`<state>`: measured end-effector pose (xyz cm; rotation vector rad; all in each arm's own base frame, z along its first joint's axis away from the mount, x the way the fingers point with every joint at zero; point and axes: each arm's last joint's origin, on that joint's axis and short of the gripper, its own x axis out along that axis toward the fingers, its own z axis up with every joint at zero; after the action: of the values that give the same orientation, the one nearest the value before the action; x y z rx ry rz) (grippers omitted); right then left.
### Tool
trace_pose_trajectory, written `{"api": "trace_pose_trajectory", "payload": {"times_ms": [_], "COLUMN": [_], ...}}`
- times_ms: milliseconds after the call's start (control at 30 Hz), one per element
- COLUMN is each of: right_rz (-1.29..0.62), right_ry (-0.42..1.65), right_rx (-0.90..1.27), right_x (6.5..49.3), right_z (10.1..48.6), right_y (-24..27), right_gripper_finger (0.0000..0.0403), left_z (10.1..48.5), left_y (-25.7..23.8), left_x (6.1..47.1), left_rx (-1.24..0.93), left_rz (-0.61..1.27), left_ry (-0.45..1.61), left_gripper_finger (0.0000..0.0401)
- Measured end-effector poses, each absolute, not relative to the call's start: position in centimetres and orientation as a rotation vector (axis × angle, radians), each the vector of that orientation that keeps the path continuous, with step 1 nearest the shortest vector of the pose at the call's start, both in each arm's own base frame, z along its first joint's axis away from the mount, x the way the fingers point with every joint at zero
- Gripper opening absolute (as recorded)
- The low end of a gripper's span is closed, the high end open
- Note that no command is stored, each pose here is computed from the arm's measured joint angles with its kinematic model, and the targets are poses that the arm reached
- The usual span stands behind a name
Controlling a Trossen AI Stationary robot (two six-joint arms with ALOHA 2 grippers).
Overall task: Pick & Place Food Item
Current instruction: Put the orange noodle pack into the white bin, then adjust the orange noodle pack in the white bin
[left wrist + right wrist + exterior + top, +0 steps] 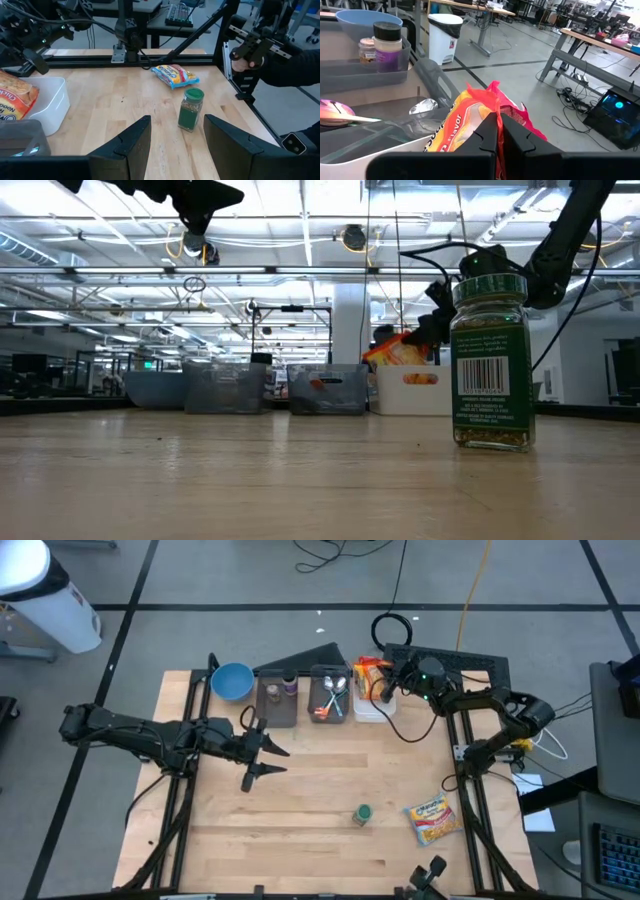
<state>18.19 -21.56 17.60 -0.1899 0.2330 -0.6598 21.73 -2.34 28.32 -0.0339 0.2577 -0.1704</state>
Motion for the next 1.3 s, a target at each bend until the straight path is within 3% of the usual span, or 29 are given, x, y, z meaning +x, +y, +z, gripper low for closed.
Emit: {"api": "trace_pose_trajectory", "payload": {"times_ms": [300, 633, 800, 1300], "right_rz": [-0.652, -0.654, -0.652, -0.34], "right_ry": [0.266, 0.222, 0.14, -0.003], "right_rx": [-0.189, -0.184, -0.196, -0.296], "right_x": [18.2, 18.0, 17.8, 19.4], "right_z": [17.3, 18.3, 20.6, 26.4], "right_y": [-21.5, -21.2, -20.3, -10.9], "right_gripper_finger": [0.0026, 0.0141, 0.0175, 0.0177], "left_z": [28.3, 28.3, 28.3, 28.3], "left_y": [-2.3, -2.3, -2.3, -2.1], "left_x": [21.7, 21.7, 21.7, 21.8], "left_rx": [-0.035, -0.035, -0.035, -0.047], "left_rz": [-0.17, -0.17, -0.168, -0.087], "left_ry": [0.257, 0.261, 0.265, 0.263], "left_gripper_finger": [0.0191, 0.0191, 0.0191, 0.0191]}}
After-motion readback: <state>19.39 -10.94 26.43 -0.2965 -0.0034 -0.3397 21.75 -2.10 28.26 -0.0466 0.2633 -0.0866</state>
